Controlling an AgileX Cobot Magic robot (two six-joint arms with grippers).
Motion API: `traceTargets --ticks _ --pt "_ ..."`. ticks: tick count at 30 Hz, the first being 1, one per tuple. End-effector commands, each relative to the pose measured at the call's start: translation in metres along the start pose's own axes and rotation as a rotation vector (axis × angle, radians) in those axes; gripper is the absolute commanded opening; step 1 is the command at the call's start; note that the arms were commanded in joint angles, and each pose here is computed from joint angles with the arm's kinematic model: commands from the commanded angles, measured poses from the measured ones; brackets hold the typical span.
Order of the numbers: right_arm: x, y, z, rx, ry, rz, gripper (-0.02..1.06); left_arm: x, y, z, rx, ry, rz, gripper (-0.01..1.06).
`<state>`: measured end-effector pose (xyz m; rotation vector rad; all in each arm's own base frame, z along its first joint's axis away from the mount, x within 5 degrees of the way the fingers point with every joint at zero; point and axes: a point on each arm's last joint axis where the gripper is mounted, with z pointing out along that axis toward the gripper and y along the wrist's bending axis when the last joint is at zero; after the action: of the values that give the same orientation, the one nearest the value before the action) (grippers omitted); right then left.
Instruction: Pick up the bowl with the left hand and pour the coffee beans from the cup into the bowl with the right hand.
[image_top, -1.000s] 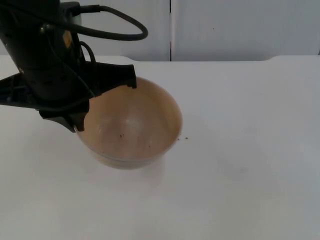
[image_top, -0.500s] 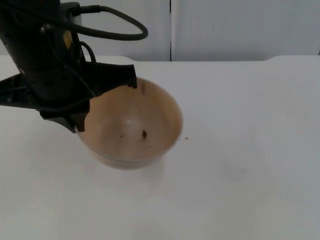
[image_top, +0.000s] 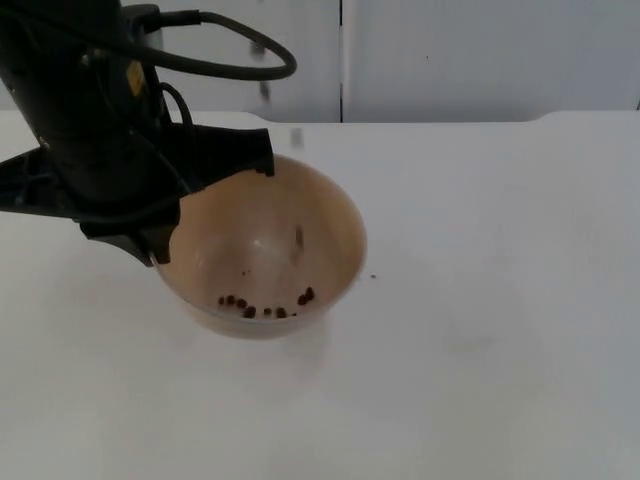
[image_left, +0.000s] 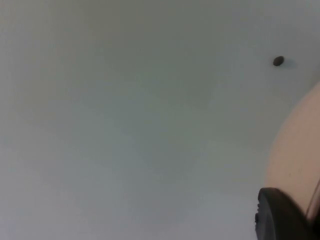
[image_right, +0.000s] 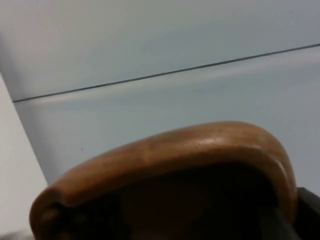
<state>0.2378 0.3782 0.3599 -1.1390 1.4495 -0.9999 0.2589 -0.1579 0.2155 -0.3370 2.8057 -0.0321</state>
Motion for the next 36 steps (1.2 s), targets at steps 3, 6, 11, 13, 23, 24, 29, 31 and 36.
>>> traceTargets --ticks 3,6,11,13,23,24,29,31,36 --pt "-0.0028 -0.0054 -0.0079 0.042 -0.03 0.001 0.0 -0.0005 0.0002 -0.001 0.01 -0.001 -0.016 0.0" --pt "-0.0048 -0.0044 -0.0113 0.069 -0.044 -0.022 0.0 -0.0005 0.0002 -0.001 0.01 -0.001 -0.016 0.0" --pt "-0.0058 -0.0028 -0.0134 0.071 -0.05 -0.018 0.0 -0.0005 0.0002 -0.001 0.01 -0.001 -0.016 0.0" --pt "-0.0058 -0.0028 -0.0134 0.071 -0.05 -0.015 0.0 -0.0005 0.0002 -0.001 0.01 -0.001 -0.016 0.0" --pt "-0.0058 -0.0027 -0.0133 0.069 -0.05 -0.005 0.0 -0.0002 0.0 -0.001 0.011 0.002 -0.019 0.0" --pt "-0.0058 -0.0027 -0.0133 0.069 -0.05 -0.005 0.0 -0.0002 0.0 -0.001 0.011 0.002 -0.019 0.0" --pt "-0.005 -0.001 -0.0126 0.043 -0.043 0.007 0.0 -0.0002 0.0 -0.001 0.011 0.002 -0.019 0.0" --pt "-0.0045 0.0002 -0.0126 0.026 -0.039 0.014 0.0 -0.0002 0.0 -0.001 0.011 0.002 -0.019 0.0" --pt "-0.0039 0.0011 -0.0128 0.007 -0.036 0.022 0.0 -0.0002 0.0 -0.001 0.011 0.002 -0.019 0.0"
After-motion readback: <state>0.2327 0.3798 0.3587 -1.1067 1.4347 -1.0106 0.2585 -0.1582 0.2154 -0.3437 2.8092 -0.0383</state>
